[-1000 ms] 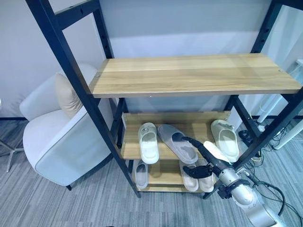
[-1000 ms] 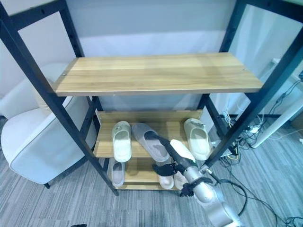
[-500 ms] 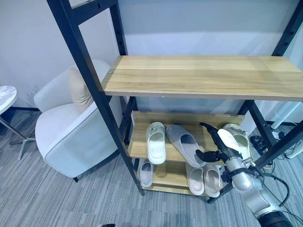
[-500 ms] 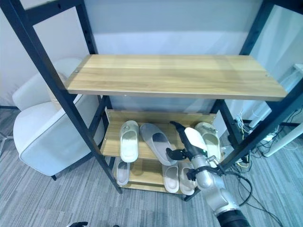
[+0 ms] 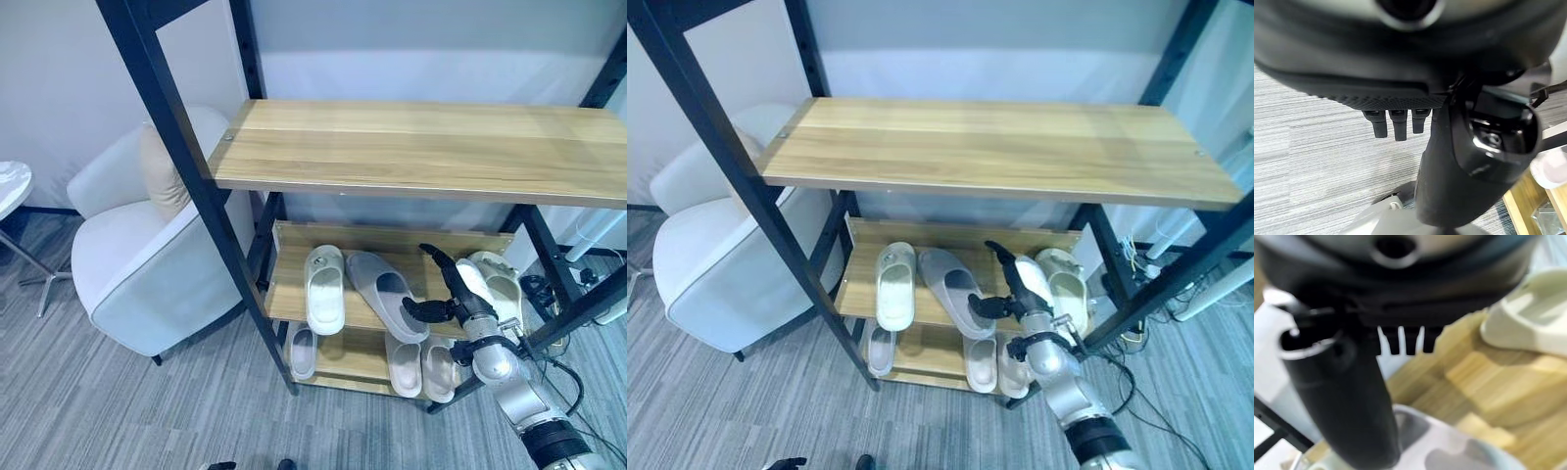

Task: Arrange the slippers neatly on the shoe rack.

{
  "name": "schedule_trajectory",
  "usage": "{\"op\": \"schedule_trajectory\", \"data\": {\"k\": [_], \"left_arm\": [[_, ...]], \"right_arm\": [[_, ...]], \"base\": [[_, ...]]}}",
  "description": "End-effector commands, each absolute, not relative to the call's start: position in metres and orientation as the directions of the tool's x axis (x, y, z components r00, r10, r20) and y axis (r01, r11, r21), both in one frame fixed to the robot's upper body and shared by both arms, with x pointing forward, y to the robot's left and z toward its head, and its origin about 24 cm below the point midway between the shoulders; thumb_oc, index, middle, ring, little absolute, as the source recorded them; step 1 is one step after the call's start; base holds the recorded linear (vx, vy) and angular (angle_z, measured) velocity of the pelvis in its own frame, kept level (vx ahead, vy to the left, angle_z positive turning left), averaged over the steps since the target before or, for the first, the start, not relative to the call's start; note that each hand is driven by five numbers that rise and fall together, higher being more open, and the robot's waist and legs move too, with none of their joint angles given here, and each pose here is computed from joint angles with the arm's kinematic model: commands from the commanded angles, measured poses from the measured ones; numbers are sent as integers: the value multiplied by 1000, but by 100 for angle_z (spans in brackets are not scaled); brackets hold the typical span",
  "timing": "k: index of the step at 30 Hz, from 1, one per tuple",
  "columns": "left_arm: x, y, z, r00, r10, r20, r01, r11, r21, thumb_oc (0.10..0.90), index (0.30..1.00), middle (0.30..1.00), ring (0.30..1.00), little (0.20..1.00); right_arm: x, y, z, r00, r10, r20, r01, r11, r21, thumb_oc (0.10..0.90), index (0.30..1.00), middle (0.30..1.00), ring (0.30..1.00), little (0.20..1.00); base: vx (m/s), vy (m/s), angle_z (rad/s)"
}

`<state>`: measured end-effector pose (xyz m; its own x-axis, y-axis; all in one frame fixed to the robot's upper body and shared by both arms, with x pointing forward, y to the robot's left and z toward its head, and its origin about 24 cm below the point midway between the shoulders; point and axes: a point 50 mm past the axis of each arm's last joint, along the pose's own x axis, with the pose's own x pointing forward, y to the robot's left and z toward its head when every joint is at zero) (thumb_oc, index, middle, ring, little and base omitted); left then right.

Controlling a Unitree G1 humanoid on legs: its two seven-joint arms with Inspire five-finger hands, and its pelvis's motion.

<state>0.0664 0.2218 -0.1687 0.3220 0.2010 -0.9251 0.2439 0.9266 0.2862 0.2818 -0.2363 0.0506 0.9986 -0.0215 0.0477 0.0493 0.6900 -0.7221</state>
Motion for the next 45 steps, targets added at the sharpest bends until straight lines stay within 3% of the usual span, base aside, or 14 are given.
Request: {"op": "schedule_trajectory", "data": {"k": [1, 12, 24, 25, 26, 27, 28, 45], "left_arm": [[68, 217, -170, 303, 180, -936, 338, 898, 282, 800, 900, 900, 900, 900], [85, 219, -166, 372, 190, -909, 304, 900, 313, 800, 900, 900, 900, 900], [71, 227, -168, 323, 216, -921, 308, 896, 318, 800, 900, 900, 900, 900], [68, 229, -168, 315, 222, -923, 306, 897, 320, 800, 900, 900, 900, 900], [68, 229, -168, 315, 222, -923, 306, 897, 320, 800, 900, 900, 900, 900], [68, 230, -168, 313, 226, -923, 302, 897, 322, 800, 900, 900, 900, 900], [68, 231, -167, 313, 229, -922, 299, 898, 324, 800, 900, 900, 900, 900], [68, 228, -168, 315, 232, -920, 285, 902, 325, 800, 900, 900, 900, 900]], "right_arm": [[310, -219, 122, 926, 14, 377, 241, 745, -622, 800, 900, 900, 900, 900], [324, -227, 129, 925, -15, 380, 273, 722, -636, 800, 900, 900, 900, 900], [323, -230, 116, 948, -17, 319, 235, 714, -660, 800, 900, 900, 900, 900], [323, -231, 116, 946, -18, 322, 241, 706, -666, 725, 787, 787, 787, 787], [323, -231, 116, 946, -18, 323, 241, 706, -666, 585, 578, 578, 578, 578], [323, -231, 116, 947, -15, 321, 240, 697, -675, 565, 547, 547, 547, 547], [323, -232, 116, 948, -12, 319, 240, 689, -684, 400, 300, 300, 300, 300], [291, -248, 95, 952, -78, 297, 272, 663, -697, 400, 300, 300, 300, 300]], "base": [[20, 1, 6], [9, 4, 5], [30, -1, 5], [18, -5, 4], [23, -4, 8], [15, -3, 10], [24, -4, 10], [10, -2, 2]]}}
